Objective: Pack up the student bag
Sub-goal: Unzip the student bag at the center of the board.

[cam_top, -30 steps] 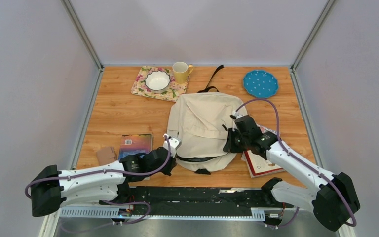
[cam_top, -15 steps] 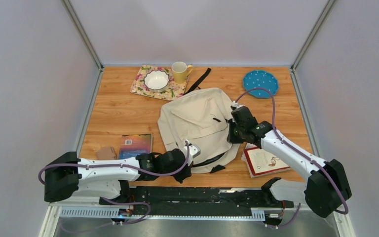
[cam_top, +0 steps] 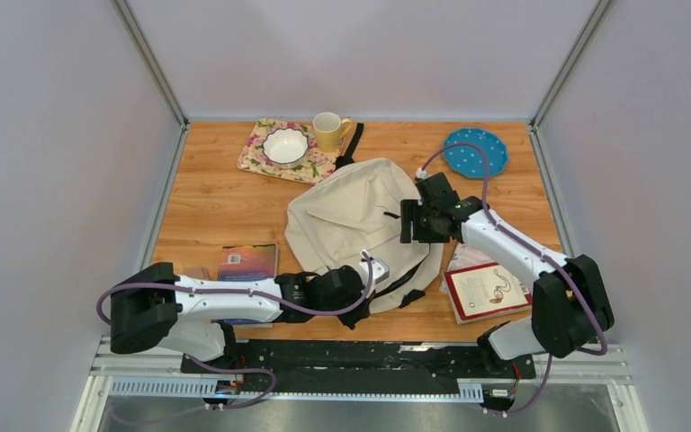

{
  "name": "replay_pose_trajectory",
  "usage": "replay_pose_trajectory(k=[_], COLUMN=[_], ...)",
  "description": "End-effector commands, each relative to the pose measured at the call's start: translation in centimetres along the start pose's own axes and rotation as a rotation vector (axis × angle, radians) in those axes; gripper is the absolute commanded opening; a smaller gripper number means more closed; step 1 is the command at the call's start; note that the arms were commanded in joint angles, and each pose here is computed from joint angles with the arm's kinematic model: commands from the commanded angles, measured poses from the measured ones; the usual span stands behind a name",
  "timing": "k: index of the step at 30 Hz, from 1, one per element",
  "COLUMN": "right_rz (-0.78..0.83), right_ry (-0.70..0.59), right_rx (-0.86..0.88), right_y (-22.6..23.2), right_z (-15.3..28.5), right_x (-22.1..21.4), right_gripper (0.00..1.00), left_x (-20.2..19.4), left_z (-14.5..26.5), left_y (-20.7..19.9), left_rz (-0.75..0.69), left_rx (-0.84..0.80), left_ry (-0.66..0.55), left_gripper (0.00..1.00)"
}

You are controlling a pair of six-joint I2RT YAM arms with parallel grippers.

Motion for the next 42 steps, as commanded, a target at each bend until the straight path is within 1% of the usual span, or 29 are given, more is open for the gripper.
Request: replay_pose_trajectory(k=[1, 2, 3, 4, 5, 6, 7, 9, 10, 11, 12, 14, 15, 18, 20, 24, 28, 31, 34, 36, 38, 42], right_rz=[-0.061, -0.095, -0.121, -0.165, -0.187, -0.218, -0.280, -0.329, -0.389, -0.414, -0.437, -0.515, -0.526, -0.568, -0.600, -0.651, -0.725, -0.775, -0.786, -0.779, -0.767, -0.784], right_ry=[-0.077, -0.123, -0.118, -0.114, -0.145, -0.148, -0.128, -0.164, -0.159, -0.138, -0.146, -0.091, -0.094, -0.082, -0.043, -0.048, -0.061, -0.095, -0.143, -0.151, -0.126, -0.053], right_rx=[0.003, 0.011, 0.007, 0.006, 0.066, 0.078, 0.081, 0.120, 0.120, 0.183, 0.244, 0.312, 0.327, 0.320, 0.345, 0.391, 0.347, 0.328, 0.324, 0.344, 0.364, 0.431], right_y=[-1.1, -1.6, -2.2, -2.5, -2.2, -2.2, -2.4, -2.4, -2.7, -2.0, -1.5, -0.8, -0.7, -0.8, -0.4, 0.4, 0.4, 0.1, -0.3, -0.1, 0.0, 0.9], right_z=[2.5, 4.0, 4.4, 5.1, 6.7, 7.2, 7.4, 9.0, 8.9, 9.3, 10.0, 9.3, 9.4, 8.7, 8.1, 7.1, 6.3, 6.1, 6.1, 6.1, 5.7, 4.9], right_x=[1.9, 1.9, 0.9, 0.2, -0.3, -0.8, -2.0, -3.1, -4.0, -4.5, -4.9, -6.2, -6.5, -6.9, -7.2, -6.3, -5.6, -5.3, -5.2, -5.2, -5.6, -6.4], right_gripper=[0.77, 0.79, 0.83, 0.84, 0.84, 0.85, 0.85, 0.87, 0.88, 0.88, 0.91, 0.92, 0.92, 0.93, 0.93, 0.93, 0.93, 0.93, 0.93, 0.89, 0.86, 0.86], left_x=[3.5, 3.7, 4.1, 4.1, 4.1, 4.7, 4.7, 5.2, 5.3, 5.5, 5.6, 5.8, 5.9, 6.1, 6.2, 6.6, 6.6, 6.7, 7.0, 7.0, 6.9, 6.7], left_z=[-0.8, -1.0, -1.0, -1.2, -1.2, -1.4, -1.4, -1.6, -1.6, -1.6, -1.5, -1.4, -1.3, -1.2, -1.2, -0.8, -0.6, -0.6, -0.5, -0.5, -0.4, -0.2], left_y=[-1.3, -1.4, -1.5, -1.5, -1.3, -1.4, -1.4, -1.2, -1.2, -1.1, -1.2, -1.3, -1.4, -1.5, -1.7, -2.0, -2.0, -2.1, -2.2, -2.1, -2.0, -1.8], left_rz=[0.008, 0.011, 0.013, 0.012, 0.012, 0.017, 0.020, 0.032, 0.032, 0.030, 0.030, 0.021, 0.017, 0.011, 0.011, 0.001, 0.001, 0.009, 0.017, 0.016, 0.011, 0.009], left_rx=[-0.024, -0.019, -0.019, -0.015, -0.009, -0.019, -0.025, -0.025, -0.026, -0.027, -0.030, -0.039, -0.046, -0.053, -0.066, -0.092, -0.092, -0.086, -0.093, -0.089, -0.077, -0.075], left_ry=[-0.104, -0.108, -0.116, -0.112, -0.111, -0.138, -0.135, -0.138, -0.140, -0.147, -0.155, -0.163, -0.166, -0.167, -0.178, -0.187, -0.185, -0.173, -0.180, -0.183, -0.185, -0.188], left_gripper=[0.00, 0.00, 0.00, 0.00, 0.00, 0.00, 0.00, 0.00, 0.00, 0.00, 0.00, 0.00, 0.00, 0.00, 0.00, 0.00, 0.00, 0.00, 0.00, 0.00, 0.00, 0.00])
Point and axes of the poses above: each gripper's point midway between its finger pads, its own z axis back along the fingers, its own y axis along the line the jaws close on, x = y × z, the point moved 6 cm from there along z, back along the fingers, and after that the axes turned 3 degrees about -z, right-handed, at the moved point
